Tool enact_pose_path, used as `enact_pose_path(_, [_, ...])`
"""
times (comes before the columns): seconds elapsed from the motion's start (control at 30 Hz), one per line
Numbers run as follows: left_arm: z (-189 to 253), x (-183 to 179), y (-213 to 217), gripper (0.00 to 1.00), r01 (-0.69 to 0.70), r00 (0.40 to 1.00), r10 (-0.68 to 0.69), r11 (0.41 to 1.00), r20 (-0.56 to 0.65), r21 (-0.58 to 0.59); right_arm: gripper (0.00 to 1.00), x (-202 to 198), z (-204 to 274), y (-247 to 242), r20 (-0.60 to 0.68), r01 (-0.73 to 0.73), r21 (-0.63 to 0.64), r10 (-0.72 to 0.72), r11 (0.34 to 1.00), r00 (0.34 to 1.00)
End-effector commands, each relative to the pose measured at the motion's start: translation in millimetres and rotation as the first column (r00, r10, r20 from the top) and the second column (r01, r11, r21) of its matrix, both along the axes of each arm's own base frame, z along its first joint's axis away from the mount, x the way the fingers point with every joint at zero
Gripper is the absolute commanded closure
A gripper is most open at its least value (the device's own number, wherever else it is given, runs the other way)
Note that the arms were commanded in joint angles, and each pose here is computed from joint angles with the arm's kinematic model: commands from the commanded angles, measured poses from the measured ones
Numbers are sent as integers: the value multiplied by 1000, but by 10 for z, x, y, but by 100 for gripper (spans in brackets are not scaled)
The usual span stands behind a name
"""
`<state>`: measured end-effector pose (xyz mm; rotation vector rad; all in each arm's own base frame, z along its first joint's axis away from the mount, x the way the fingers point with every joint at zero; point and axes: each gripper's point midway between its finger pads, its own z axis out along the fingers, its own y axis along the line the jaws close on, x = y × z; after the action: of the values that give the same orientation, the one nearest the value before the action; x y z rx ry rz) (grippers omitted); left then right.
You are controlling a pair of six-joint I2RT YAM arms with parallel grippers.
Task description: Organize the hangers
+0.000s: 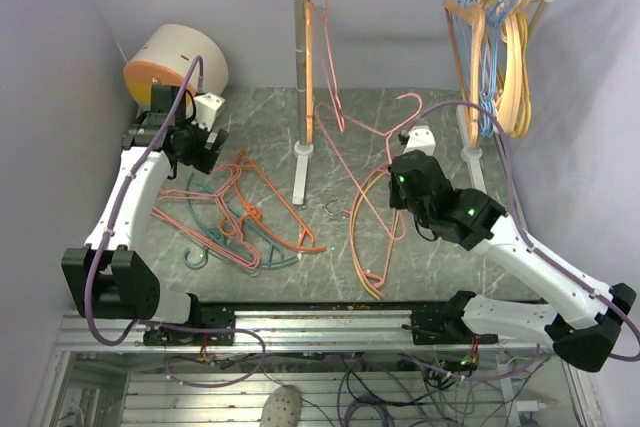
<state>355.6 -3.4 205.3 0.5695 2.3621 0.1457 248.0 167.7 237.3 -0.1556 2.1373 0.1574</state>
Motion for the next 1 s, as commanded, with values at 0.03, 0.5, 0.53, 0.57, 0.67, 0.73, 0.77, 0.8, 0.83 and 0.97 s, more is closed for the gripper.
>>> enact_pose_path(0.03, [-100,28,143,0,-94,995,94,996,-39,-1,100,215,339,-401,147,157,-243,-124,957,981])
enact_pose_path(0.5, [-83,-5,193,0,-109,994,109,993,-16,-45,100,689,1332,-329,514,417,-486,-135,768,847])
enact_pose_path(0.53, [-86,-8,191,0,-107,994,107,993,-16,-45,100,697,1388,-308,534,429,-487,-129,761,835])
enact_pose_path(0.57, [-97,-11,182,0,-105,994,104,993,-19,-48,100,707,1448,-280,553,441,-487,-124,754,824])
enact_pose_path(0.67, [-112,-14,169,1,-102,995,101,993,-22,-57,100,754,1584,-203,584,458,-506,-100,731,805])
enact_pose_path(0.73, [-115,-14,161,1,-100,995,99,993,-20,-61,100,812,1648,-127,595,459,-517,-82,722,800])
enact_pose_path(0.77, [-120,-11,157,1,-98,995,96,993,-22,-63,100,841,1689,-87,601,457,-523,-68,719,796])
enact_pose_path(0.8, [-131,-15,153,2,-97,995,95,993,-25,-64,100,875,1722,-41,609,455,-520,-60,723,791])
enact_pose_path(0.83, [-129,-16,150,2,-95,995,94,993,-24,-66,100,909,1763,11,616,450,-514,-50,731,786])
enact_pose_path(0.97, [-110,-27,143,1,-91,996,90,993,-21,-69,100,1030,1909,181,637,437,-495,-28,750,770])
